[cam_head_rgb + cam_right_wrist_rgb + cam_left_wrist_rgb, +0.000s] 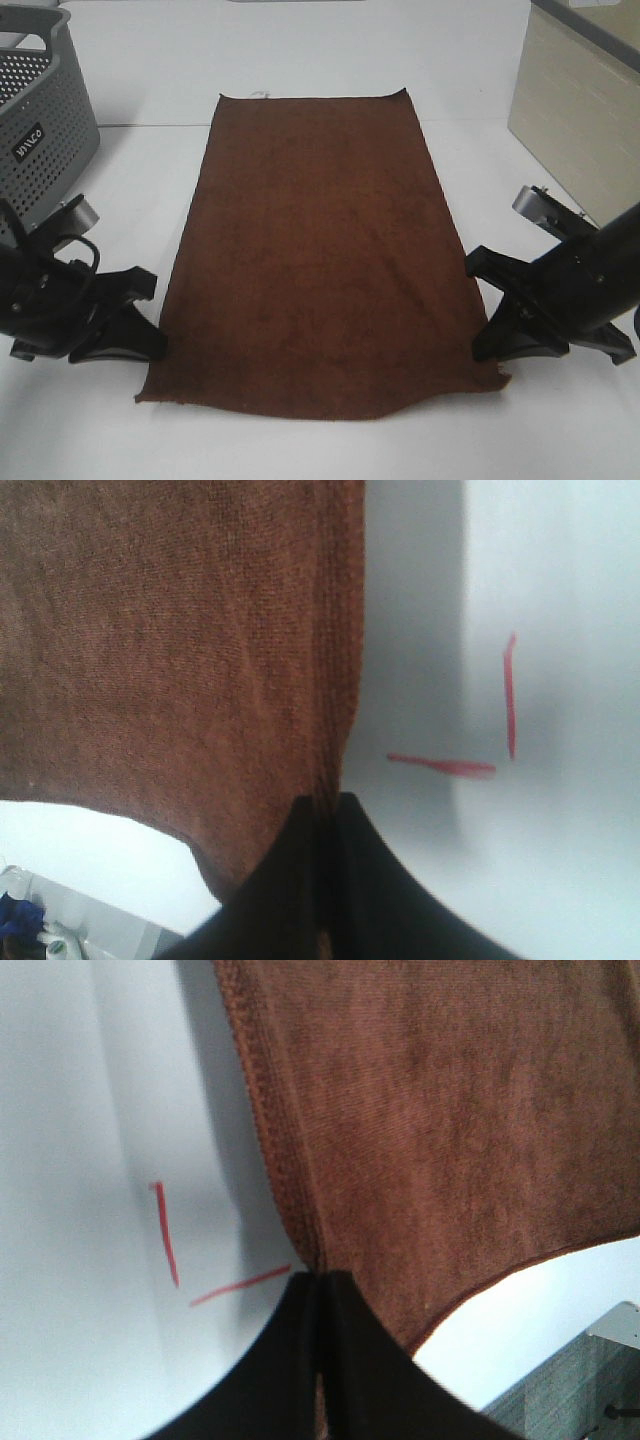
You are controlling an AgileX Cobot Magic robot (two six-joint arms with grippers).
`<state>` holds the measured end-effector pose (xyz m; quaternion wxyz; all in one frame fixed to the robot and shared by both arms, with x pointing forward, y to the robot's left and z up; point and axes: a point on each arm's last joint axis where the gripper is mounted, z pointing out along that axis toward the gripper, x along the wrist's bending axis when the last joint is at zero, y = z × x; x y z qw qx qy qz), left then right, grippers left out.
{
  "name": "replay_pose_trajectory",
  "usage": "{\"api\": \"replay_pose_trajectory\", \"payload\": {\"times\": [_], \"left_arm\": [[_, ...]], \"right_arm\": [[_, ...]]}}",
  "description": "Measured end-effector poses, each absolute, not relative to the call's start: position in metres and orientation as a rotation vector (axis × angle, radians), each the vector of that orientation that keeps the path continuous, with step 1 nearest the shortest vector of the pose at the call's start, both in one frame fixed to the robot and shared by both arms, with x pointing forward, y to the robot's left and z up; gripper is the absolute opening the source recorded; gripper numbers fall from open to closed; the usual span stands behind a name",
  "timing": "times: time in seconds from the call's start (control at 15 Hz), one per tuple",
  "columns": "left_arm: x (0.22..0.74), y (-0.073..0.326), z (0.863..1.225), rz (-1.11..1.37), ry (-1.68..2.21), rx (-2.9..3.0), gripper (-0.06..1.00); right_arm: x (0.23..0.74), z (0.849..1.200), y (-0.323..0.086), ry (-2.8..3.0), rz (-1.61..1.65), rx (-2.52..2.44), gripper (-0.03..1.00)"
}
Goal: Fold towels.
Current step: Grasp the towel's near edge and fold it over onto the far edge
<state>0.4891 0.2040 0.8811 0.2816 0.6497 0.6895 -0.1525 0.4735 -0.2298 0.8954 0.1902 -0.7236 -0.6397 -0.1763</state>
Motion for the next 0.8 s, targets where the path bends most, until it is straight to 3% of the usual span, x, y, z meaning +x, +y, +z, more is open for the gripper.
{"api": "replay_pose_trajectory", "payload": {"times": [0.47, 0.8], "left_arm": [[0.398, 0.221, 0.889, -0.465, 1.896, 1.755, 0.00], [0.382, 0.222, 0.888, -0.519, 1.916, 1.744, 0.00]], "right_arm": [[0.393, 0.896, -0.237, -1.740, -0.408, -2.034, 0.00], [0.386, 0.901, -0.237, -1.726, -0.423, -2.025, 0.00]]}}
